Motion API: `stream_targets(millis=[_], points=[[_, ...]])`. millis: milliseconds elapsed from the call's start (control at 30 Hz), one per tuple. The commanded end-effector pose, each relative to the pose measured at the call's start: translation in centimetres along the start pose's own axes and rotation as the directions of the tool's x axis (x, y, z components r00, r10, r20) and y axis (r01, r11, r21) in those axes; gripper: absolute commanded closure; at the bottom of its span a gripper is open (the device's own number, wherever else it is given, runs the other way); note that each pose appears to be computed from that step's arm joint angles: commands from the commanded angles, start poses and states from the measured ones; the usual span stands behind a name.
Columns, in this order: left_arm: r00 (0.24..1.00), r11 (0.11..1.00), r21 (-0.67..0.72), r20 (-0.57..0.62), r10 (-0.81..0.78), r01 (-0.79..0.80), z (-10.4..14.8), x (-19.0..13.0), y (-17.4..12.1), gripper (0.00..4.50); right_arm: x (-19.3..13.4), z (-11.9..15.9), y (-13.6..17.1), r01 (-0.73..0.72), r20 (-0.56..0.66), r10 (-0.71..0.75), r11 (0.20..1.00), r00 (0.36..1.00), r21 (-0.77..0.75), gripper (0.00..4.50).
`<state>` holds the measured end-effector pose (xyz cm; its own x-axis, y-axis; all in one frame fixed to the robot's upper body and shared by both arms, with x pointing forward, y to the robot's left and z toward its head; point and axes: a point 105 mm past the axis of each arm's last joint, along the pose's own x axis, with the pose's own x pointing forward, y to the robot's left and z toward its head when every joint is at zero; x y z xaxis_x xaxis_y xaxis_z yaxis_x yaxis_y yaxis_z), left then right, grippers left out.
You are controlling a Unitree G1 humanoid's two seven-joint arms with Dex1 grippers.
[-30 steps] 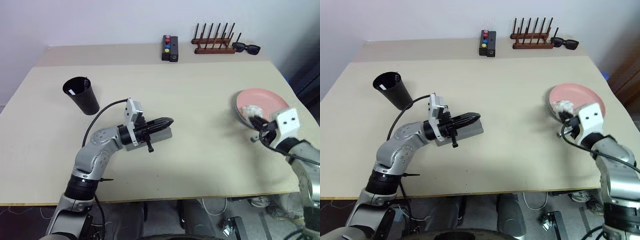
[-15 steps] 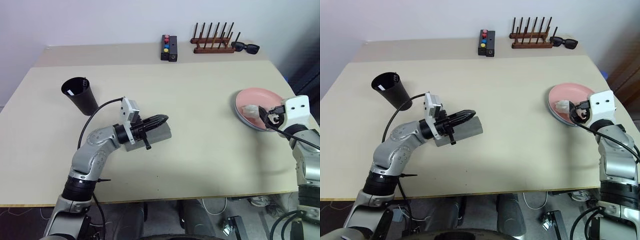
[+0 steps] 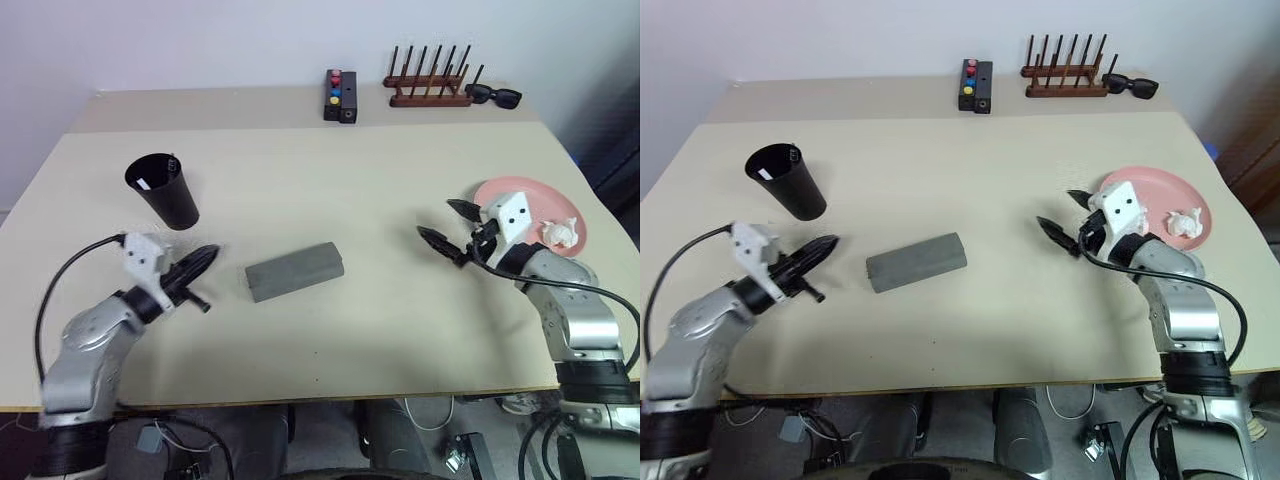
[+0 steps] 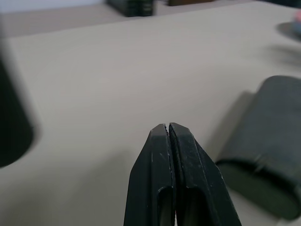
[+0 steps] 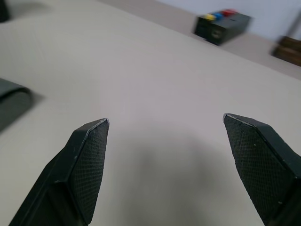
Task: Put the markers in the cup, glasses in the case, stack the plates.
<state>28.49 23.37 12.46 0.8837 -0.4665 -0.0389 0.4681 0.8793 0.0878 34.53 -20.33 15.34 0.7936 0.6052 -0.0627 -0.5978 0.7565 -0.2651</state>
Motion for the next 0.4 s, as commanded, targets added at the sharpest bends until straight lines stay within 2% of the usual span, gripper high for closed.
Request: stream_targets(millis=[33,400], points=[[0.998,0.996,0.062,0.031,0.062,-0.064,1.3,-1.6,1.1,4.50,0.3,0.7,-0.5,-0.015,0.027,0.016,1.000,1.000,-0.015,0.56],[0.992,0.991,0.055,0.046,0.118,-0.121,1.6,-1.9,1.7,4.50,1.8,0.9,-2.4,-0.008,0.034,0.010,0.999,0.999,-0.053,0.56]])
